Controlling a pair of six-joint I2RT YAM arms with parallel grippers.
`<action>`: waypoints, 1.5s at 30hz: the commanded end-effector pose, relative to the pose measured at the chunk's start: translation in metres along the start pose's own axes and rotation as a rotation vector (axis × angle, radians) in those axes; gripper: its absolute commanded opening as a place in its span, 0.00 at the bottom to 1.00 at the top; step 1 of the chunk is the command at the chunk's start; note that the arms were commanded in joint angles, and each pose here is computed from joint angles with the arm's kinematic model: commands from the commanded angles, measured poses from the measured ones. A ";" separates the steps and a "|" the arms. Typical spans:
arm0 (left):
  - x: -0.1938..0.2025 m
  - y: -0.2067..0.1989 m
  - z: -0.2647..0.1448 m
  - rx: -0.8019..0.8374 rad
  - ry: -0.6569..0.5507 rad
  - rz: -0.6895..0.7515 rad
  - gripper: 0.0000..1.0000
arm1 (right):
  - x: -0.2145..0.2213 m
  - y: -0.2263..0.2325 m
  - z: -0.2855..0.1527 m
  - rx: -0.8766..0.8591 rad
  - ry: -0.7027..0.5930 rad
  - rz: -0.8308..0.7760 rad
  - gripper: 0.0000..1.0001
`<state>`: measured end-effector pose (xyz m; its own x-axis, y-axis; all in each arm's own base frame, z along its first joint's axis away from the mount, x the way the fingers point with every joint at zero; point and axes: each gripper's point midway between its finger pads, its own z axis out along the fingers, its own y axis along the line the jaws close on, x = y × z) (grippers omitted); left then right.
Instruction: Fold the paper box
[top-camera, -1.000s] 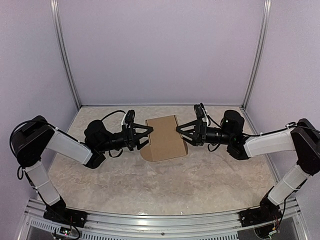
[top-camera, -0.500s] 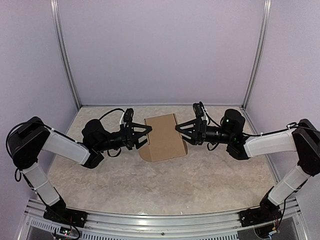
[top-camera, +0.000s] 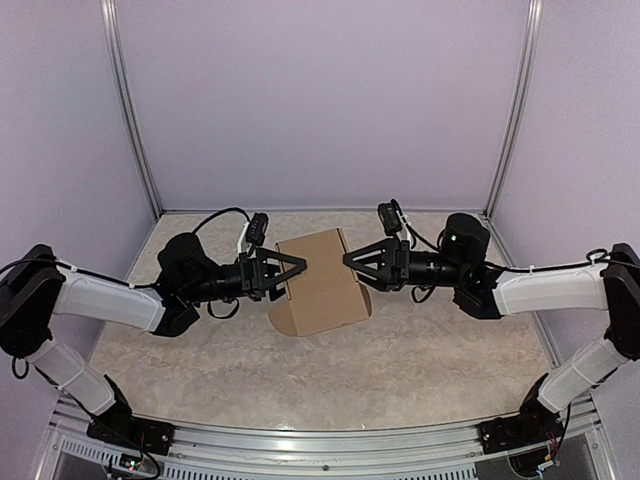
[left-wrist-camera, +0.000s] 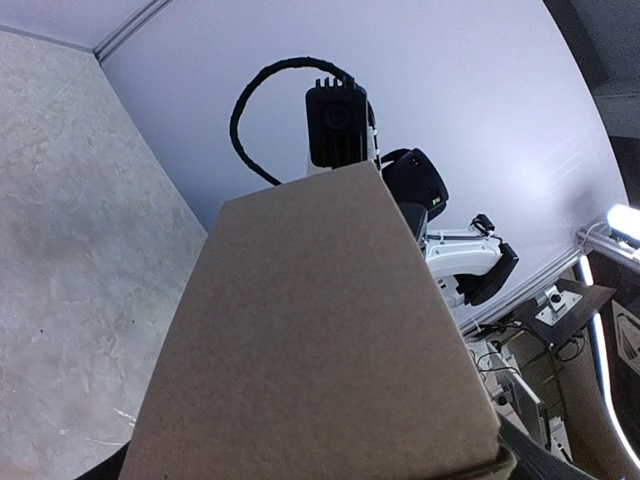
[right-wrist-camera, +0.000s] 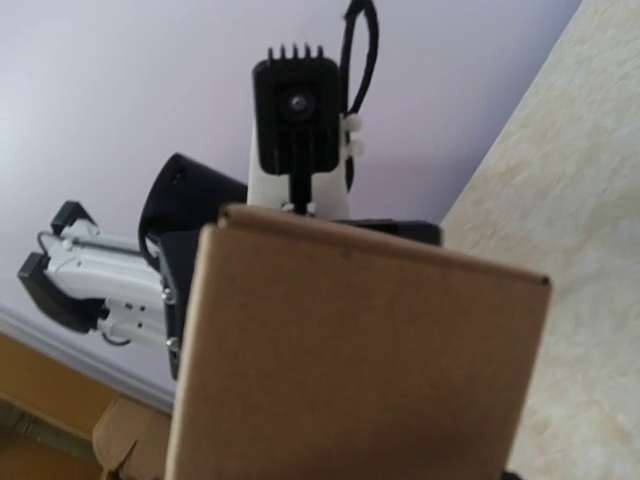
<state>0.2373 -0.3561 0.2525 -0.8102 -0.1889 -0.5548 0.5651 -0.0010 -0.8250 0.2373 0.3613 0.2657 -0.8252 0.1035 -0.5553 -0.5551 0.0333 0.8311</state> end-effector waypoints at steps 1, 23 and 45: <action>0.008 -0.001 -0.002 -0.041 0.024 0.065 0.90 | -0.003 0.024 0.004 -0.021 0.005 -0.051 0.26; -0.006 -0.034 -0.026 -0.017 -0.075 0.097 0.99 | -0.014 0.058 0.002 -0.004 -0.010 -0.216 0.23; -0.011 -0.058 -0.018 0.051 -0.078 0.109 0.75 | -0.006 0.048 0.008 0.026 0.006 -0.223 0.22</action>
<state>0.2121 -0.3371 0.2861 -0.7478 -0.2455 -0.6169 0.6331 0.0160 -0.7739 0.2187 0.3677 0.3038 -0.6939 0.0824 -0.7154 -0.7105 0.0837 0.6987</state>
